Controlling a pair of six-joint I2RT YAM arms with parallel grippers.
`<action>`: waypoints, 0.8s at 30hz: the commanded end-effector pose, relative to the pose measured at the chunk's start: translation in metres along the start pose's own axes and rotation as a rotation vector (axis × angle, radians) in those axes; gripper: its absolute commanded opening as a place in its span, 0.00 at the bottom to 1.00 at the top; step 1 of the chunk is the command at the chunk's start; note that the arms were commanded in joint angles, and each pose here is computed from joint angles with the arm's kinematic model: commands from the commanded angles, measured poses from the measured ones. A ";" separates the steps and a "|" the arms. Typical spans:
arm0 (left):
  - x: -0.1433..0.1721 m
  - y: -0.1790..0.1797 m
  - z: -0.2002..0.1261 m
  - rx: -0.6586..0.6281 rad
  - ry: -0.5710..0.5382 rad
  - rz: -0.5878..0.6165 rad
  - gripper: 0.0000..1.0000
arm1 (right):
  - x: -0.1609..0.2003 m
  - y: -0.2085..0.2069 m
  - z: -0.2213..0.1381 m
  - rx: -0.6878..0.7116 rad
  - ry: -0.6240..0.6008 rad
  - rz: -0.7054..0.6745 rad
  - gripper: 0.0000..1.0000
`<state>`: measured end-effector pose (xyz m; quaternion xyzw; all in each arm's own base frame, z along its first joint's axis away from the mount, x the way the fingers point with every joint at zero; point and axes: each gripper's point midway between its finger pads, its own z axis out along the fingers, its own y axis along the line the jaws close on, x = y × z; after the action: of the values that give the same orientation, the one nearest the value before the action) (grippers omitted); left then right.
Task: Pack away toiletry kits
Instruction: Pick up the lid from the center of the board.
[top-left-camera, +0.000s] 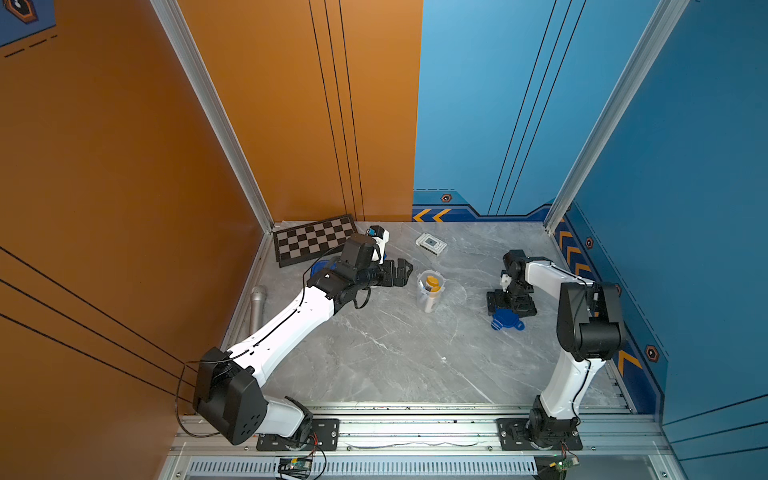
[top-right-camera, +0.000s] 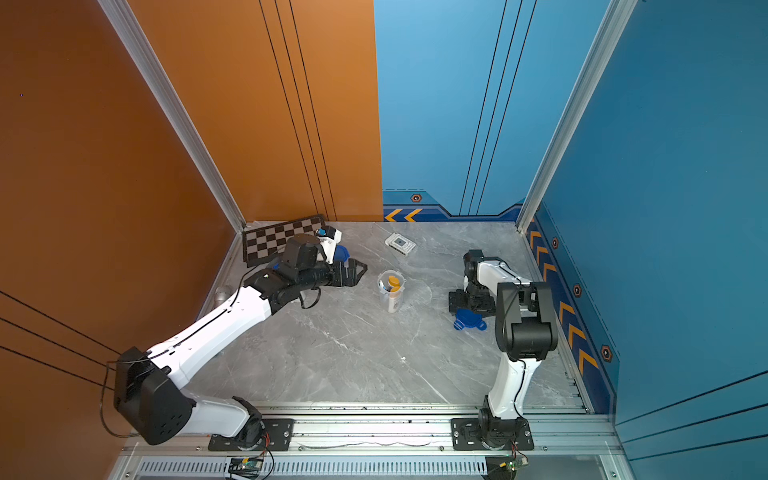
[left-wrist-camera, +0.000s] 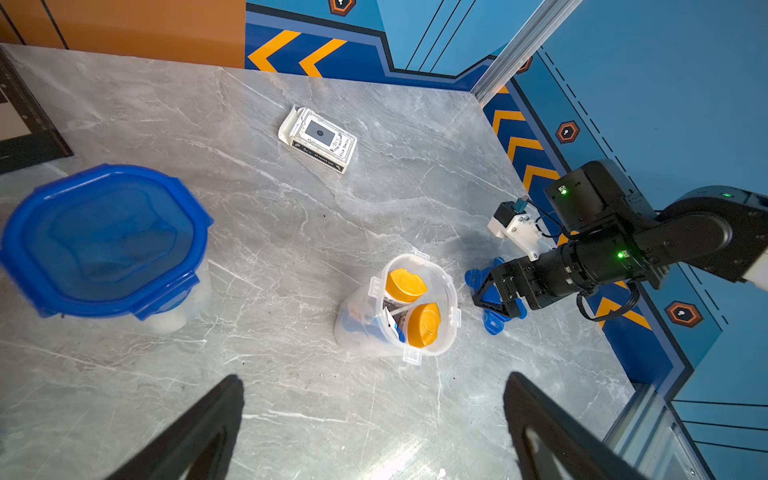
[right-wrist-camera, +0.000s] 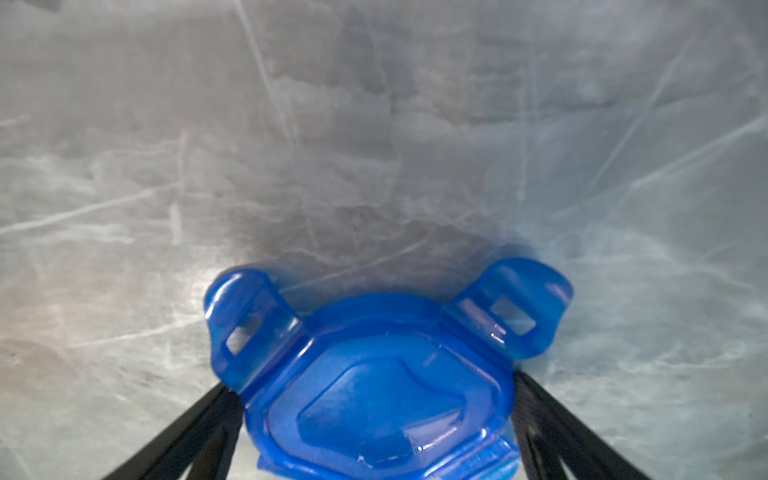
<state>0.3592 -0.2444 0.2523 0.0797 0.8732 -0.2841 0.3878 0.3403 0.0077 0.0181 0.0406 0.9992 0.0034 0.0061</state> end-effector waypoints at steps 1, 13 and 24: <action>0.003 0.007 -0.007 -0.023 0.003 -0.016 0.99 | 0.011 0.005 0.016 -0.021 0.058 0.004 1.00; 0.005 0.011 -0.010 -0.042 0.004 -0.015 0.99 | 0.017 -0.004 0.003 0.039 0.026 0.068 0.74; 0.026 0.027 -0.014 -0.083 0.043 -0.027 0.99 | 0.014 0.046 -0.104 0.063 -0.170 0.004 0.71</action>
<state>0.3462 -0.2313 0.2360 0.0734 0.8847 -0.2717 0.3716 0.3357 0.0538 0.0862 0.0263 0.9969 -0.0075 0.0742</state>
